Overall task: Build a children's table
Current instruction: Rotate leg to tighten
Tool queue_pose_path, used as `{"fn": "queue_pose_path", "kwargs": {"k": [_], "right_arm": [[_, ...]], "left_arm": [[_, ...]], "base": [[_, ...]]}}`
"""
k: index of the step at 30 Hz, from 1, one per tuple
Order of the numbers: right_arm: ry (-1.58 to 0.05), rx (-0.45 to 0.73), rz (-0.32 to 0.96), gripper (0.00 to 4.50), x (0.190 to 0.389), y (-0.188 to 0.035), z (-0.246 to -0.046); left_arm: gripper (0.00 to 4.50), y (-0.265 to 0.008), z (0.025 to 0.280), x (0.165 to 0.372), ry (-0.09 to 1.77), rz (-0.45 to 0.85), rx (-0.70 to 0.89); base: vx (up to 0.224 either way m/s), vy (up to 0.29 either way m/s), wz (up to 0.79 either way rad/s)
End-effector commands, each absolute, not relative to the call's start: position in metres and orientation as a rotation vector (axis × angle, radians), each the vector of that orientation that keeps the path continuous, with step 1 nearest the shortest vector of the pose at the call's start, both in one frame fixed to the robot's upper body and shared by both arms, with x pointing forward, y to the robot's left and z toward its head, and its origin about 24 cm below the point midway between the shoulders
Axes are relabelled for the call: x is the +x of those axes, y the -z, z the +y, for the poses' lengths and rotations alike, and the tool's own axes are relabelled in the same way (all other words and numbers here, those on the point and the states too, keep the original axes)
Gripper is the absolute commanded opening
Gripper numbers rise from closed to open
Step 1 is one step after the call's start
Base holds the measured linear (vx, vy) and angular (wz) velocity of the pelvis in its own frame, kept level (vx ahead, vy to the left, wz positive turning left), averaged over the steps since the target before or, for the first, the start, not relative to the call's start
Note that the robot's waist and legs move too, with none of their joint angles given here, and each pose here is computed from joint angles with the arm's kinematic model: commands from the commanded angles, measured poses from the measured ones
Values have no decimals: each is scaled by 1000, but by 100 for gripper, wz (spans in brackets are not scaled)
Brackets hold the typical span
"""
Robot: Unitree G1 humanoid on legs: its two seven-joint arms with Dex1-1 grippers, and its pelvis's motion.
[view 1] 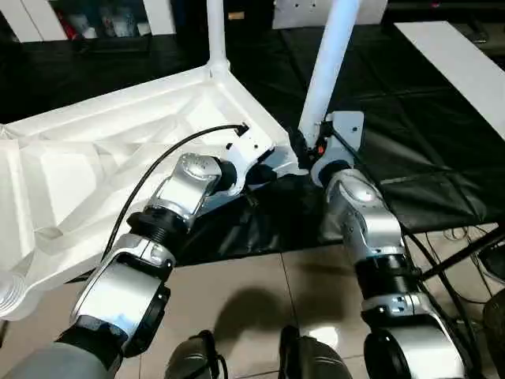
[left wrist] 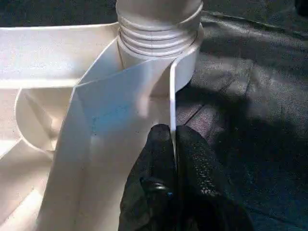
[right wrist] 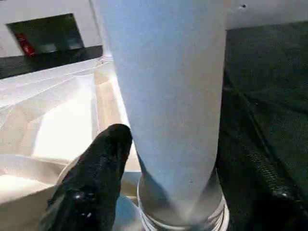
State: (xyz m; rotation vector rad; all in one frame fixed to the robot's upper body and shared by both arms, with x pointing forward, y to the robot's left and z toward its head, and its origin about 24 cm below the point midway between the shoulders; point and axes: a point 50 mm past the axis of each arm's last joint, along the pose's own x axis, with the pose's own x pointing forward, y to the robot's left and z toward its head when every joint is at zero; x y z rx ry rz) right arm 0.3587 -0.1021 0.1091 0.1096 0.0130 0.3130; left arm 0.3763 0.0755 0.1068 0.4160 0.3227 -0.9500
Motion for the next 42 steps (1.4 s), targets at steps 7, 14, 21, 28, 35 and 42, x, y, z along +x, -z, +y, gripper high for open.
{"fn": "queue_pose_path", "kwargs": {"k": [7,14,21,28,35,42], "right_arm": [[-503,30,-20,375,342,-106,-142],[-856,-111,-22,412,330,-120,-165],[-1235,-153,41,412,314,-123,-165],[-1417,-158,119,375,311,-120,-163],[-1466,-177,134,312,312,-117,-157],[-1521,-173,150,261,309,-115,-154]], "left_arm": [[0,-107,107,366,1056,263,492],[0,-107,123,352,1238,207,546],[0,-107,130,339,1412,216,541],[0,-101,133,323,1564,263,593],[0,-97,128,315,1617,262,614],[0,-97,126,312,1634,261,621]], "base": [[0,0,0],[0,0,0],[0,0,0],[0,0,0],[0,0,0],[0,0,0]]}}
